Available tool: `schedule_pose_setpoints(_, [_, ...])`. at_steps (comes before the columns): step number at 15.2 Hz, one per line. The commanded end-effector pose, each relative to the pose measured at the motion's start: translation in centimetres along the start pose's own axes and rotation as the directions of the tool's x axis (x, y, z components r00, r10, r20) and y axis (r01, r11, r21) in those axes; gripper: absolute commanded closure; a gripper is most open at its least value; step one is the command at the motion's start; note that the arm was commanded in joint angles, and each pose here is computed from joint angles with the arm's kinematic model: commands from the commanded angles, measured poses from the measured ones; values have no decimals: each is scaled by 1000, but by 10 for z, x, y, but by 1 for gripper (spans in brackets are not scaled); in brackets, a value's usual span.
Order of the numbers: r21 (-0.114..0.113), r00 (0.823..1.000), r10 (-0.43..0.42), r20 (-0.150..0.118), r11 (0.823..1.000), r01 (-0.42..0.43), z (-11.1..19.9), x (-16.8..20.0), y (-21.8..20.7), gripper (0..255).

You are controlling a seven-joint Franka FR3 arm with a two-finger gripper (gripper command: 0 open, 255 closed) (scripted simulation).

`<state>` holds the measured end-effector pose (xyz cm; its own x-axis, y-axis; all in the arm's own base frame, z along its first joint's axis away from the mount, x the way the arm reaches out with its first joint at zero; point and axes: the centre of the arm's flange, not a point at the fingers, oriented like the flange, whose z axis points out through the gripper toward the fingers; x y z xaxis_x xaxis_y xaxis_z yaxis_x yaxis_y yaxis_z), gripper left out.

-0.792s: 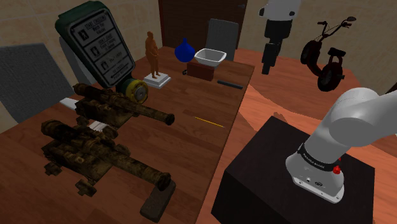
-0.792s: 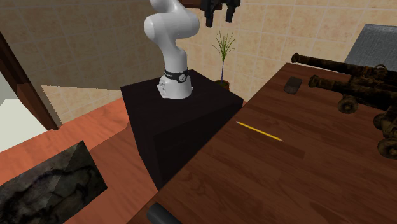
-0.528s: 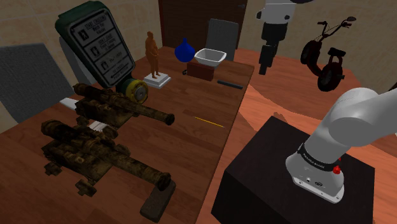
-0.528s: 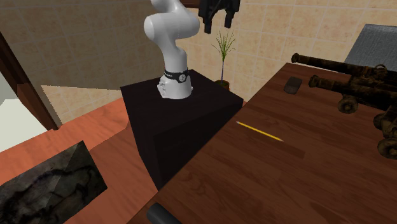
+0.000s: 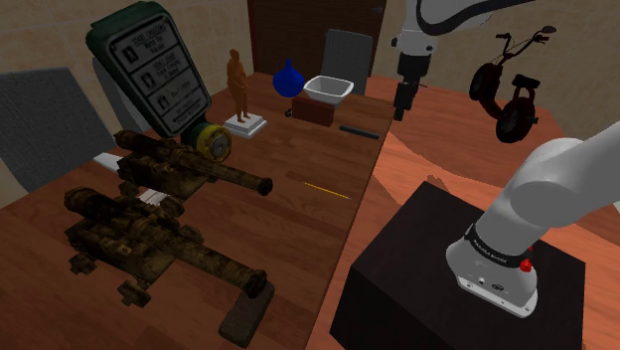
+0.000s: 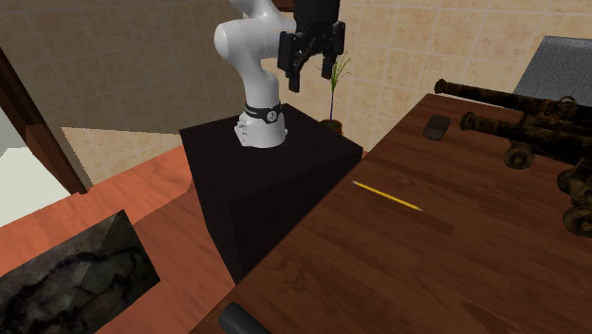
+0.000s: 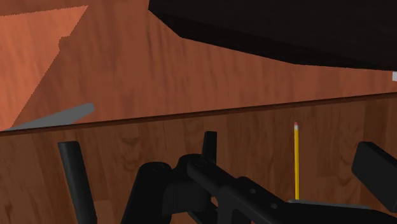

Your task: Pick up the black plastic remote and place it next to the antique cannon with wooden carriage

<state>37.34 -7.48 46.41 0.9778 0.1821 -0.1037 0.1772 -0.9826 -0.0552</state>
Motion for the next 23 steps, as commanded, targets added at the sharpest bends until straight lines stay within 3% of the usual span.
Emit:
schedule_pose_setpoints(1, [0, 1000, -5, -7, 1000, 5, 14, 13, 21, 0])
schedule_pose_setpoints(23, [14, 996, -57, -66, 998, 58, 148, 143, 240, 0])
